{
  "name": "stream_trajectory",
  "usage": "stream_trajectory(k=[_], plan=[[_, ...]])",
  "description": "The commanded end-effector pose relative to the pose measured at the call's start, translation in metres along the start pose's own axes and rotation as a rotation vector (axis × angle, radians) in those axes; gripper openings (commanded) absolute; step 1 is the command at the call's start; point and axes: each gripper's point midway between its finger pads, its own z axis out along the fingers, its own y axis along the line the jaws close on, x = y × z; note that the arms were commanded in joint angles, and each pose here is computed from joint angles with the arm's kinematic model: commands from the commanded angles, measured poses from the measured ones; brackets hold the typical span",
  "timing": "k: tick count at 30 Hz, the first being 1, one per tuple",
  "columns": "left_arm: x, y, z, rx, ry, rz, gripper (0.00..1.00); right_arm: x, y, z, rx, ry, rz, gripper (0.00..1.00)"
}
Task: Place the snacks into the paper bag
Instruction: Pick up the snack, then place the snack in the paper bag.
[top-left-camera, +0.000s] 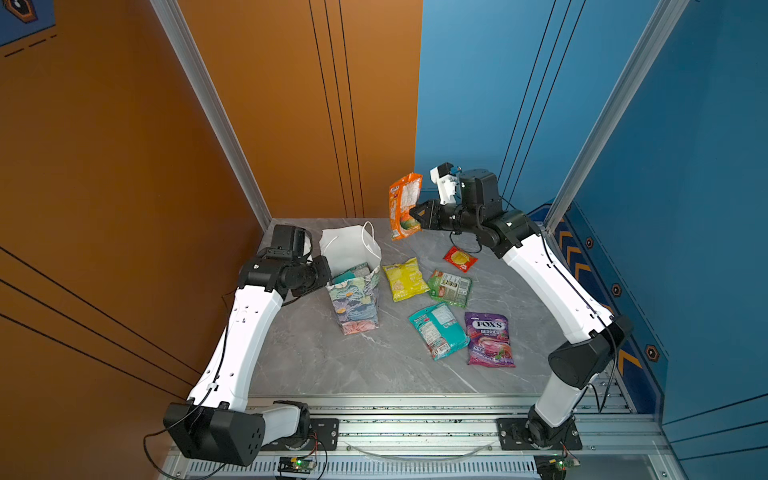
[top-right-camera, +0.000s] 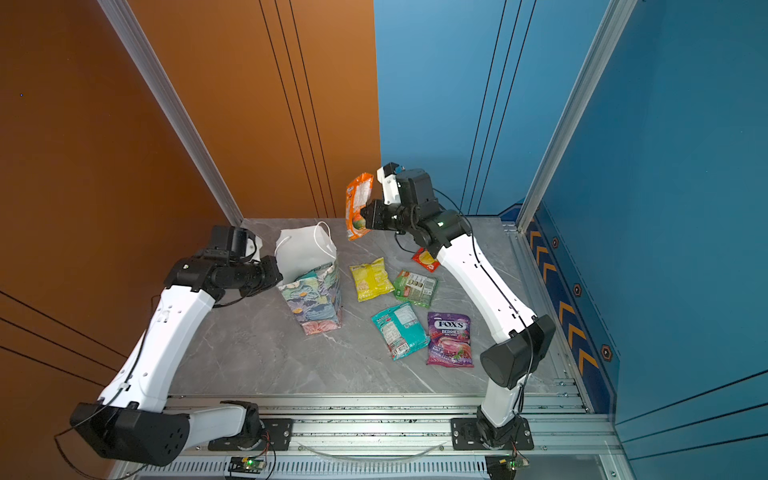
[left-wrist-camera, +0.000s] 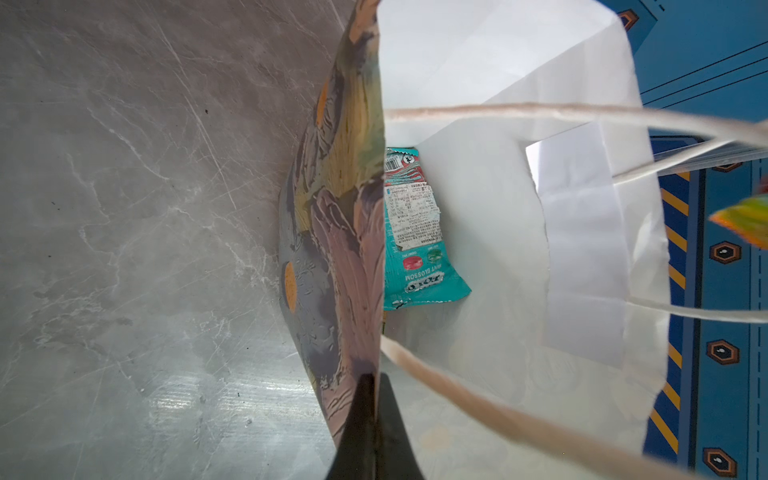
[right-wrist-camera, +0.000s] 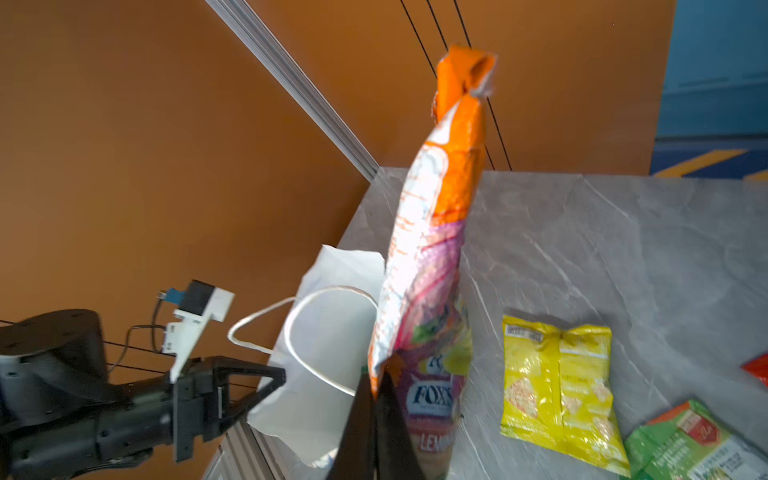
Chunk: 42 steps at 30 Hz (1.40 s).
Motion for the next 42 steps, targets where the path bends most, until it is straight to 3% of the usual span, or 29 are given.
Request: stream_trajectory(k=[1, 16, 22, 23, 26, 42], plan=[[-0.005, -0.01, -0.008, 0.045, -0.02, 0.017, 0.0, -0.023, 0.019, -0.002, 0.011, -0.081, -0.043, 0.0], [-0.005, -0.011, -0.006, 0.055, -0.021, 0.009, 0.0, -0.067, 0.077, 0.025, -0.089, -0.268, -0.089, 0.0], [-0.003, -0.011, -0.007, 0.057, -0.023, 0.008, 0.0, -0.057, 0.108, 0.033, -0.152, -0.268, -0.102, 0.0], [-0.003, -0.011, -0.007, 0.057, -0.023, 0.006, 0.0, -0.048, 0.103, 0.05, -0.144, -0.245, -0.095, 0.0], [-0.003, -0.011, -0.006, 0.058, -0.026, 0.004, 0.0, -0.043, 0.107, 0.055, -0.148, -0.241, -0.092, 0.0], [-0.003, -0.009, -0.004, 0.055, -0.028, 0.001, 0.0, -0.005, 0.1, 0.051, 0.01, -0.135, -0.199, 0.0]])
